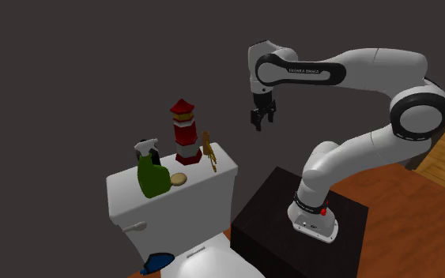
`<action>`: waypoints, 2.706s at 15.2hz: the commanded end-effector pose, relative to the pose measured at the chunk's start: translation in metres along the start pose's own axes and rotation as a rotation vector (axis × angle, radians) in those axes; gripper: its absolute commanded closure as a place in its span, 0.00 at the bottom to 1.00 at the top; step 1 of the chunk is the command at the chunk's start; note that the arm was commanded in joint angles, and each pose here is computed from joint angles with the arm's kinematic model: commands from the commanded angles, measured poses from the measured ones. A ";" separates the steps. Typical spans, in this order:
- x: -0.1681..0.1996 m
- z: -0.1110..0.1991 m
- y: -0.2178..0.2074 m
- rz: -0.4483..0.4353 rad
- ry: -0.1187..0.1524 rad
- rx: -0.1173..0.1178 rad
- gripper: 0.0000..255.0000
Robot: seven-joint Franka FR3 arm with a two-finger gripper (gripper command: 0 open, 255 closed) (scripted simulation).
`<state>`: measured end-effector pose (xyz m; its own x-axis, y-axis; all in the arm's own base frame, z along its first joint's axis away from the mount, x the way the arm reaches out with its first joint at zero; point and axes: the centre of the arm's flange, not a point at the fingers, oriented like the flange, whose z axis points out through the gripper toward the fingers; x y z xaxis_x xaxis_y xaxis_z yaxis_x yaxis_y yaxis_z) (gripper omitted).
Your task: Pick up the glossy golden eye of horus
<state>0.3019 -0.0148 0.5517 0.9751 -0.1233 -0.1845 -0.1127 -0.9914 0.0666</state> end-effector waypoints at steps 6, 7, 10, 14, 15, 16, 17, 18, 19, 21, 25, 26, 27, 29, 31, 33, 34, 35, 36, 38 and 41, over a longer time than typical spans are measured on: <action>0.017 0.007 -0.058 0.111 0.018 0.033 0.00; 0.021 0.008 -0.069 0.133 0.021 0.039 0.00; 0.035 0.010 -0.102 0.200 0.032 0.059 0.00; 0.057 0.013 -0.145 0.288 0.046 0.085 0.00; 0.063 0.013 -0.156 0.310 0.049 0.091 0.00; 0.070 0.013 -0.166 0.333 0.053 0.098 0.00; 0.076 0.013 -0.176 0.355 0.056 0.104 0.00; 0.083 0.014 -0.186 0.377 0.060 0.111 0.00; 0.090 0.014 -0.196 0.399 0.063 0.117 0.00; 0.104 0.013 -0.214 0.440 0.070 0.129 0.00; 0.108 0.034 -0.215 0.440 0.070 0.129 0.00; 0.109 0.039 -0.216 0.440 0.070 0.129 0.00; 0.110 0.044 -0.216 0.440 0.070 0.129 0.00; 0.111 0.053 -0.216 0.440 0.070 0.129 0.00; 0.112 0.053 -0.216 0.440 0.070 0.129 1.00; 0.112 0.053 -0.216 0.440 0.070 0.129 1.00; 0.112 0.053 -0.216 0.440 0.070 0.129 1.00; 0.112 0.053 -0.216 0.440 0.070 0.129 1.00; 0.112 0.053 -0.216 0.440 0.070 0.129 1.00; 0.112 0.053 -0.216 0.440 0.070 0.129 1.00; 0.110 0.047 -0.216 0.440 0.070 0.129 1.00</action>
<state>0.4247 0.1839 0.4674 0.8391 -0.5348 -0.0990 -0.5375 -0.8433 0.0000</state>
